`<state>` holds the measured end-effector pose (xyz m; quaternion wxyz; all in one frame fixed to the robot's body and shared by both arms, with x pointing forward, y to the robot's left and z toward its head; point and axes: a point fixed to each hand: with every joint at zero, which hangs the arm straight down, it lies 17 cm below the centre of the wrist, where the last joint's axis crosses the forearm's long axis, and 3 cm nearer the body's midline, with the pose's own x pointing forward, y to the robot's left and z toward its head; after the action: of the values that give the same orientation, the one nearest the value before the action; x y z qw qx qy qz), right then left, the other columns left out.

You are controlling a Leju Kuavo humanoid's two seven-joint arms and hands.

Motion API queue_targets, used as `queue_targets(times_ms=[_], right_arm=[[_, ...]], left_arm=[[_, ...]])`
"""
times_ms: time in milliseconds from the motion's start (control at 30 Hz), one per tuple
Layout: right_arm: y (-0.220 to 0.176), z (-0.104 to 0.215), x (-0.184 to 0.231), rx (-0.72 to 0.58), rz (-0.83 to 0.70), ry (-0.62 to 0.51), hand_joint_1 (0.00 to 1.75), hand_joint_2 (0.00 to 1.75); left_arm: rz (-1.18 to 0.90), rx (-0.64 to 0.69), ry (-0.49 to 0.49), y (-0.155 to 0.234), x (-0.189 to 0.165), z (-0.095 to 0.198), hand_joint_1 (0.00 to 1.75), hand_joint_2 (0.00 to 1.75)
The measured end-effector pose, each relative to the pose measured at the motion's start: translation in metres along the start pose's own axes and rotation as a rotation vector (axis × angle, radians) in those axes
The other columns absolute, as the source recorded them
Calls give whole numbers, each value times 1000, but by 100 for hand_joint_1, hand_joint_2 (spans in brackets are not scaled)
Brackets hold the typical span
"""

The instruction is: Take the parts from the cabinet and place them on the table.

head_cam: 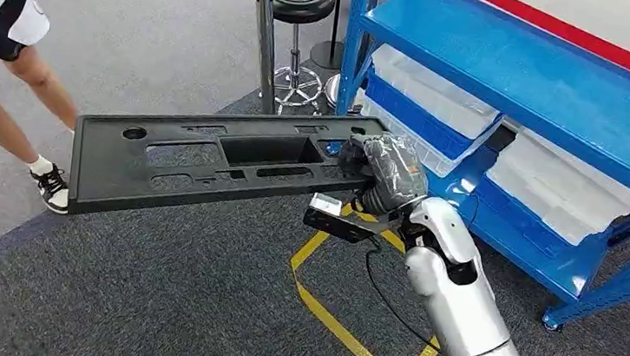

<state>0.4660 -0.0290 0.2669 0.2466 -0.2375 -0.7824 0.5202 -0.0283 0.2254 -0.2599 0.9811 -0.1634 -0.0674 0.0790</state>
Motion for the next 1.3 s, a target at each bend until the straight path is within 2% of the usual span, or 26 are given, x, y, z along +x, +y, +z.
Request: queue_targets(times_ms=[900, 1300], right_arm=[[2, 1, 2, 8, 13, -6, 175, 175], [-4, -5, 12, -12, 14, -14, 175, 175]], left_arm=[[-24, -4, 6, 2, -2, 1, 0, 175], [-45, 0, 16, 16, -7, 8, 0, 175]])
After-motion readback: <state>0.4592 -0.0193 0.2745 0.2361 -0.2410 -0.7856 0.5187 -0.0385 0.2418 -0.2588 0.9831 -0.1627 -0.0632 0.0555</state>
